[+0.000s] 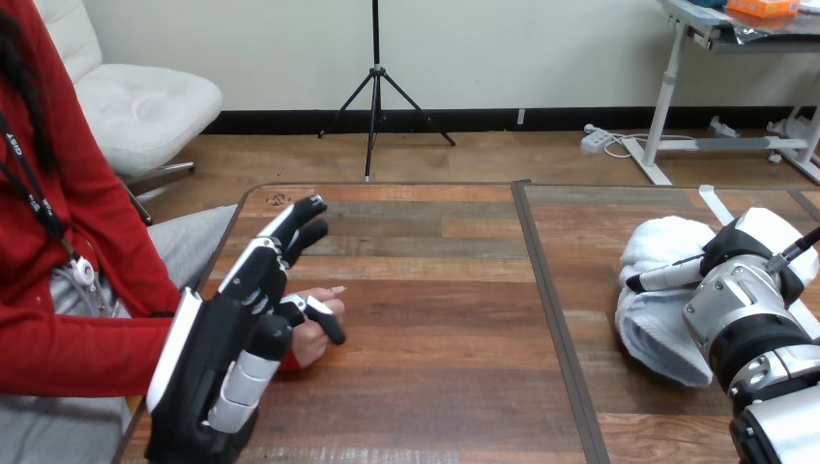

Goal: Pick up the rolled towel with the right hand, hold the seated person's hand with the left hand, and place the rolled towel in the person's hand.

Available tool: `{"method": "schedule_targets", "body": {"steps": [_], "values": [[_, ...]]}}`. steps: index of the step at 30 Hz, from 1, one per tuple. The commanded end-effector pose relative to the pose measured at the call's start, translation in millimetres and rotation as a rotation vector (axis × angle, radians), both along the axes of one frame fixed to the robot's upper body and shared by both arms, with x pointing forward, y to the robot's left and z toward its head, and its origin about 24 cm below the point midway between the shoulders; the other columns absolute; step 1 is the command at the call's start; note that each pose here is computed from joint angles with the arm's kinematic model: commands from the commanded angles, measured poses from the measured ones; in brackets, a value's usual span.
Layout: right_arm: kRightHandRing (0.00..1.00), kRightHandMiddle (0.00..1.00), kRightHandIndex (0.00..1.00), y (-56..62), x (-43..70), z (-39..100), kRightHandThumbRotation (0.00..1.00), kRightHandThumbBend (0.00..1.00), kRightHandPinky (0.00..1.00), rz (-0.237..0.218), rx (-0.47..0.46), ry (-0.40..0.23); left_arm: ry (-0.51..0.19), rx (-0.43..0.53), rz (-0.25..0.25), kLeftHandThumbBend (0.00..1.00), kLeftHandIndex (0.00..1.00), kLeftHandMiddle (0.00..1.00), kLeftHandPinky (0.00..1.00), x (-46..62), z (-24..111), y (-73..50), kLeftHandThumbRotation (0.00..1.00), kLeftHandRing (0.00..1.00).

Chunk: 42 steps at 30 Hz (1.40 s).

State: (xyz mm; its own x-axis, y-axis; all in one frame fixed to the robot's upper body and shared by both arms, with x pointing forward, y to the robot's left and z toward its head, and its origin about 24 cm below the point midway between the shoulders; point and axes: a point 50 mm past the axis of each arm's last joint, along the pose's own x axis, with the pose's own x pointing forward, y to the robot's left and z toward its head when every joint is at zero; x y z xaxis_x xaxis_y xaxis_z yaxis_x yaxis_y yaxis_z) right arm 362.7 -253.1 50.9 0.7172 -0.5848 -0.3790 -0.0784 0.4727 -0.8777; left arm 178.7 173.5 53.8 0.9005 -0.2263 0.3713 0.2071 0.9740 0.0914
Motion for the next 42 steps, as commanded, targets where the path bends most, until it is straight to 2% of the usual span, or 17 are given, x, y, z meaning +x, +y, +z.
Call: {"method": "schedule_targets", "body": {"steps": [1, 4, 6, 8, 11, 18, 24, 35, 42], "values": [[0.61, 0.71, 0.68, 14.4, -0.5, -9.4, 0.18, 1.00, 0.35, 0.029, 0.034, 0.037, -0.086, 0.008, -0.006, 0.96, 0.88, 0.94, 0.07, 5.6, 17.3, -1.0, 0.96, 0.92], [0.62, 0.72, 0.69, 14.5, -0.8, -10.5, 0.13, 1.00, 0.36, 0.019, 0.051, 0.006, -0.085, 0.005, -0.007, 0.95, 0.88, 0.94, 0.04, 5.5, 17.9, -0.5, 0.97, 0.92], [0.63, 0.72, 0.68, 14.7, -1.1, -11.6, 0.07, 1.00, 0.36, -0.021, 0.114, -0.053, -0.088, 0.002, -0.006, 0.94, 0.88, 0.94, 0.02, 5.5, 18.0, 0.0, 0.97, 0.92], [0.64, 0.73, 0.67, 14.6, -1.5, -12.4, 0.05, 1.00, 0.37, -0.036, 0.136, -0.075, -0.089, -0.001, -0.006, 0.93, 0.88, 0.94, 0.01, 5.4, 18.3, 0.2, 0.97, 0.92], [0.66, 0.72, 0.61, 14.5, -2.1, -13.7, 0.02, 1.00, 0.39, -0.028, 0.130, -0.075, -0.091, -0.005, -0.004, 0.93, 0.88, 0.94, 0.01, 5.1, 19.0, 0.5, 0.97, 0.92], [0.52, 0.58, 0.57, 14.5, -2.1, -14.1, 0.00, 0.98, 0.36, -0.020, 0.121, -0.088, -0.096, -0.023, 0.000, 0.91, 0.88, 0.94, 0.00, 4.6, 19.4, 1.2, 0.97, 0.92], [0.41, 0.48, 0.61, 14.8, -2.2, -14.3, 0.00, 0.94, 0.29, -0.010, 0.101, -0.096, -0.092, -0.032, 0.004, 0.91, 0.88, 0.94, 0.00, 3.9, 19.7, 2.3, 0.96, 0.92], [0.39, 0.46, 0.62, 14.9, -2.3, -14.8, 0.00, 0.91, 0.27, 0.015, 0.069, -0.099, -0.097, -0.024, 0.018, 0.91, 0.88, 0.94, 0.00, 3.1, 20.9, 4.8, 0.95, 0.92], [0.33, 0.42, 0.65, 15.0, -2.2, -14.7, 0.00, 0.80, 0.24, 0.019, 0.069, -0.113, -0.097, -0.029, 0.018, 0.90, 0.89, 0.95, 0.00, 2.9, 21.3, 6.6, 0.95, 0.93]]}}
